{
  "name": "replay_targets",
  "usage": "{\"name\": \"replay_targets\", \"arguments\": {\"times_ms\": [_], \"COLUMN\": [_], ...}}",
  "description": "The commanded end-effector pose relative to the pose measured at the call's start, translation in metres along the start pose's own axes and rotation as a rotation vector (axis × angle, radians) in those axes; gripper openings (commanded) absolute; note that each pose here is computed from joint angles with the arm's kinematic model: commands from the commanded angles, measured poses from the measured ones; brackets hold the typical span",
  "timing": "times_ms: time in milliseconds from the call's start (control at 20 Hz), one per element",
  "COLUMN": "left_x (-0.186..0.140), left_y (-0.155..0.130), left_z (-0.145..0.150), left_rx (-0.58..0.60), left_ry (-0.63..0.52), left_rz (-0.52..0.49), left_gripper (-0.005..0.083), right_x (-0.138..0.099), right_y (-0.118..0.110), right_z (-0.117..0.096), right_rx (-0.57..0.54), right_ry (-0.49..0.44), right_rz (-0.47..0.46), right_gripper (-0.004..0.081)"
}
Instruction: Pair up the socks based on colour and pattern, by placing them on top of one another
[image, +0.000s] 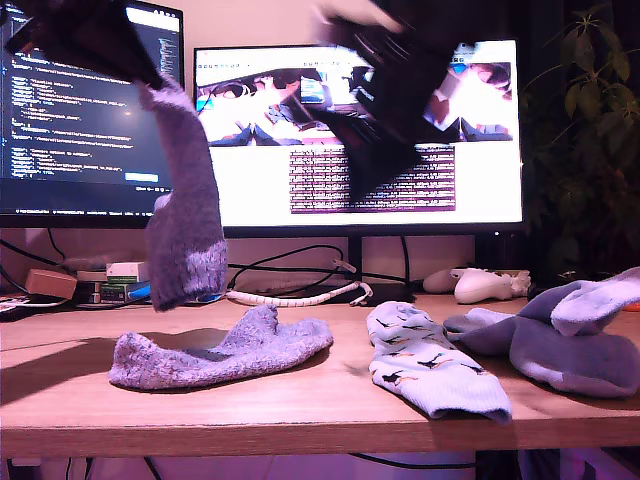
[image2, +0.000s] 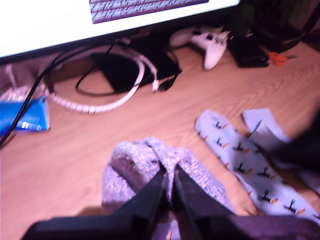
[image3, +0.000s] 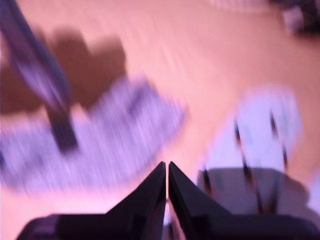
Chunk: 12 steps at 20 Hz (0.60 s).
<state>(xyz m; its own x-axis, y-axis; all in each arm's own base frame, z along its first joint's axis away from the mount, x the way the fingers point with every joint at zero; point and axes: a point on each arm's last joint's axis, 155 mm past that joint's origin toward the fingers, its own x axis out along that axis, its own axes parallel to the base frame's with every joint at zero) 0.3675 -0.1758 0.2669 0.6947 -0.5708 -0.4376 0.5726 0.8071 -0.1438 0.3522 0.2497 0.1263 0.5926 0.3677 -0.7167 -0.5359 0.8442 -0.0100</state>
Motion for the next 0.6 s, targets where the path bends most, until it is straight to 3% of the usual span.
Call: {"name": "replay_targets", "arguments": {"times_ms": [0, 200, 550], "left_x": [0.000, 0.018, 0.091], "left_y": [-0.008, -0.020, -0.037], "left_z": [0.013, 0.031, 0.032], "left_rx": [0.016, 0.016, 0.027], "left_ry": [-0.045, -0.123, -0.195], "left_rz": [-0.017, -0.058, -0.126], "left_gripper": [-0.0020, -0.0020, -0.0020], "right_x": [-0.023, -0.041, -0.045], "right_y": [-0.001, -0.003, -0.002], "right_z": [-0.001, -0.029, -0.044], "right_rx": [0.015, 0.061, 0.080], "right_ry": [-0.053, -0.045, 0.001], "right_rz": [0.003, 0.004, 0.006], "right_gripper": [-0.0013, -0.0013, -0.0013]}}
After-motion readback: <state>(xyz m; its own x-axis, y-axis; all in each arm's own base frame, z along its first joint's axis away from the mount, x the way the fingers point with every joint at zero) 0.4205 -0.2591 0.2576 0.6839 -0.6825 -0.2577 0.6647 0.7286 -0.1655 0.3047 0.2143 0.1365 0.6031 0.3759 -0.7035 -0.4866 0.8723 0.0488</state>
